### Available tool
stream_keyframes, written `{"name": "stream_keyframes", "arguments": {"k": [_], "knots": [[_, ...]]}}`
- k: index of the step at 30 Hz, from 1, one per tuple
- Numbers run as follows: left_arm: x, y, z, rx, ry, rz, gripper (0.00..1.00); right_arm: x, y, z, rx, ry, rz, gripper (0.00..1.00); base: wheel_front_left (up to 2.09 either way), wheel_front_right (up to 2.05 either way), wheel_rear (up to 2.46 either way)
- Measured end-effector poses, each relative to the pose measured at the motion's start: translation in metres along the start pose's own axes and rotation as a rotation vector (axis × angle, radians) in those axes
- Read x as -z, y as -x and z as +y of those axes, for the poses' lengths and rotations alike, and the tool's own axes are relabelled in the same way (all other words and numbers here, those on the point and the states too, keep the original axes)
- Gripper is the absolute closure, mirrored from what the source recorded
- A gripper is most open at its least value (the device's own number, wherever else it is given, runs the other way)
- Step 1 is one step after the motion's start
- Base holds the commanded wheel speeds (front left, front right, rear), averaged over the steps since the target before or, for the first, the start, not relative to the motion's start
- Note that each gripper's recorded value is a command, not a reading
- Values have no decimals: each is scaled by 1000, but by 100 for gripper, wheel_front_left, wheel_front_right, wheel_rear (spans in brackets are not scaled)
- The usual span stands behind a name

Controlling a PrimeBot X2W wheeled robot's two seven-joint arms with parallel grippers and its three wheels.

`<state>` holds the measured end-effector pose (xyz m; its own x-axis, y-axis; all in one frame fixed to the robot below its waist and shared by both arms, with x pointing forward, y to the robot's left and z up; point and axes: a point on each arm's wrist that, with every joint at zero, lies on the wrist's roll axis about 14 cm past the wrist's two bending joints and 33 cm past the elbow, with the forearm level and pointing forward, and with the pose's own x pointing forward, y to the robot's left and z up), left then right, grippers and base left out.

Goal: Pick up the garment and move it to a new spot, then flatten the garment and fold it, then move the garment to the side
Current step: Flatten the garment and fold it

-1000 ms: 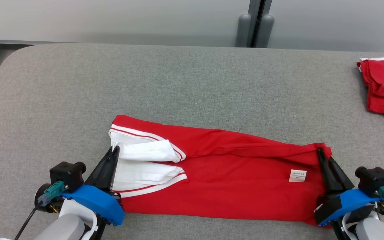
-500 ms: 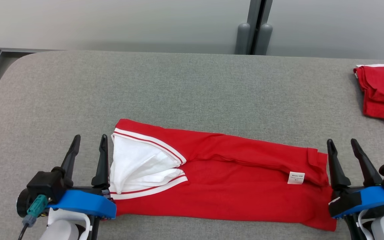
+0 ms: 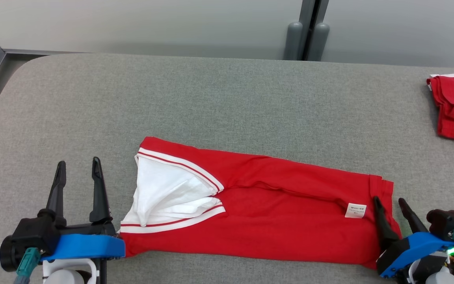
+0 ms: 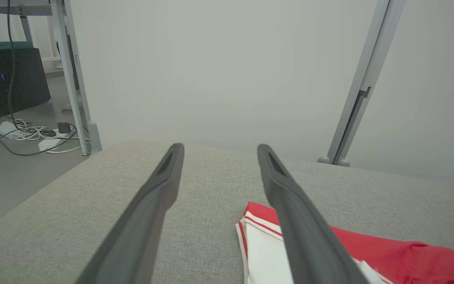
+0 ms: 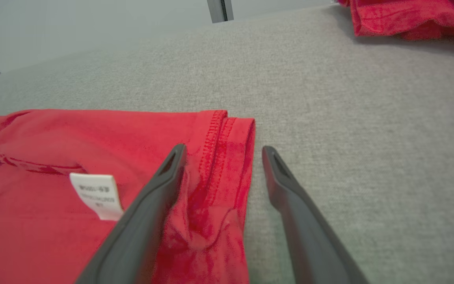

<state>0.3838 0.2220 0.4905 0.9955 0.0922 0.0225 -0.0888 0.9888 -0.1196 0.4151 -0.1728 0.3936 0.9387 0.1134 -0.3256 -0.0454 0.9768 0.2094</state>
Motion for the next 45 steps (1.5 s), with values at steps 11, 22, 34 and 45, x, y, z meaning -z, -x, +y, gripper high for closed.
{"name": "stream_keyframes", "arguments": {"k": [11, 22, 34, 45], "knots": [[2, 2, 8, -19, -42, -3, 0, 38, 10, 8, -6, -18, 138, 16, 0, 0, 0], [4, 1, 6, -8, -63, 1, 0, 19, 11, -5, 28, -46, 67, 100, 0, 0, 0], [3, 4, 0, 15, -73, -4, 0, -40, 27, -83, 181, 38, -50, 100, 0, 0, 0], [6, 6, -3, 28, -68, 7, 0, -47, 23, -31, 55, 37, -72, 100, 0, 0, 0]]}}
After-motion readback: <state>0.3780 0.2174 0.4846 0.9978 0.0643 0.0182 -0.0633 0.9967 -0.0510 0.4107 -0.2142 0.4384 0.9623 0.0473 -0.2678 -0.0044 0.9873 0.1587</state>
